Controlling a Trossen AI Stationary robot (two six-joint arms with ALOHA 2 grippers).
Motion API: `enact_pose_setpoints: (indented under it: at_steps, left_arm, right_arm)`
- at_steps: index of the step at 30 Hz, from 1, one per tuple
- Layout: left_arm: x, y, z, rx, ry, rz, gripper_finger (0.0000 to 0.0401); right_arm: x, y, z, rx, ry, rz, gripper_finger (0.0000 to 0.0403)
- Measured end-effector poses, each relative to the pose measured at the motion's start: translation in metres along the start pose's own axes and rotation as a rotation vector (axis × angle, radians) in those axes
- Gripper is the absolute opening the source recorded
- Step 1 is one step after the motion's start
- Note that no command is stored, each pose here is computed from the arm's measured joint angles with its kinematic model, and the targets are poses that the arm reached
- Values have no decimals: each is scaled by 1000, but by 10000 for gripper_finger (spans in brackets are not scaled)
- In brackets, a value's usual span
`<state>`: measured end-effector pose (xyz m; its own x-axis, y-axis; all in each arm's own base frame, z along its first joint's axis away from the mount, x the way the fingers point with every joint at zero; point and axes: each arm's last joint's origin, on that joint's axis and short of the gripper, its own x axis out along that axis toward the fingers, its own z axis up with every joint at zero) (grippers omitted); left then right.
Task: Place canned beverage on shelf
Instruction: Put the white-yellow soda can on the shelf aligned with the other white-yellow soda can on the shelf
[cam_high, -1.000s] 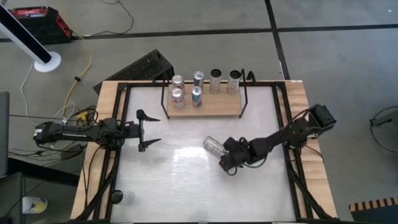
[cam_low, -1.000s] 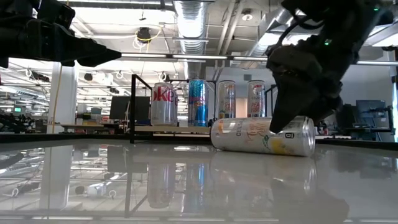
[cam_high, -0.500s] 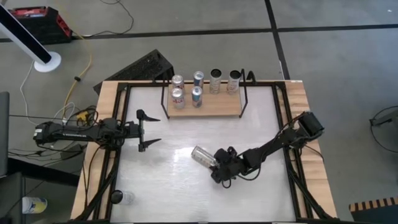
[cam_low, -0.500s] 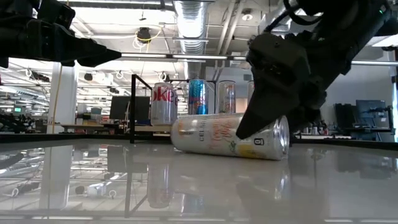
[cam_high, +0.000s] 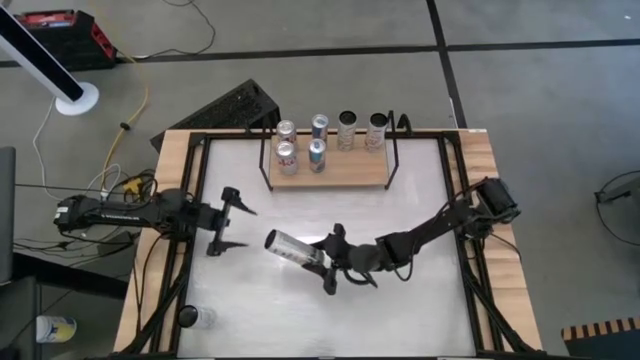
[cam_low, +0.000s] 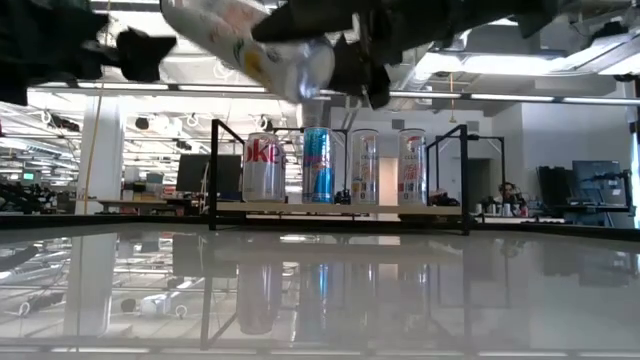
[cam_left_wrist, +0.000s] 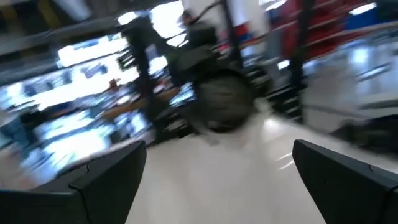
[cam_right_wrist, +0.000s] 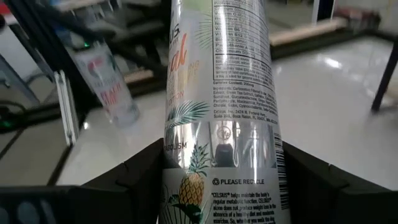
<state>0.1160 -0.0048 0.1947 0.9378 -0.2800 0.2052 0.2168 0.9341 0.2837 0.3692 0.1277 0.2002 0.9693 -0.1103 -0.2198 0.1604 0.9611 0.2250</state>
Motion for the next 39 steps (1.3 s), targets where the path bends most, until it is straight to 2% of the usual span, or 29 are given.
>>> enact_pose_setpoints:
  at_steps: [3, 9, 15, 21, 27, 31, 35, 39]
  left_arm:
    - [0, 0, 2, -2, -24, -23, 393]
    - [1, 1, 5, -5, -50, 13, 393]
    - [9, 3, 3, -27, -71, 11, 393]
    - [22, 2, 4, -51, -172, -40, 393]
    - [35, 3, -4, -103, -221, 5, 393]
    - [47, 6, -7, -151, -250, -10, 393]
    - [69, 10, -14, -210, -206, -12, 393]
    - [89, 13, -20, -246, -184, -74, 393]
  right_arm:
    - [0, 0, 5, -24, -41, 8, 278]
    - [6, -5, 6, -62, -71, -1, 278]
    - [8, -9, 20, -115, -163, 54, 278]
    - [9, -12, 31, -150, -240, 102, 278]
    - [11, -16, 33, -157, -253, 136, 278]
    - [12, -18, 34, -183, -259, 131, 278]
    - [13, -22, 35, -205, -261, 122, 278]
    - [15, -27, 37, -209, -257, 105, 278]
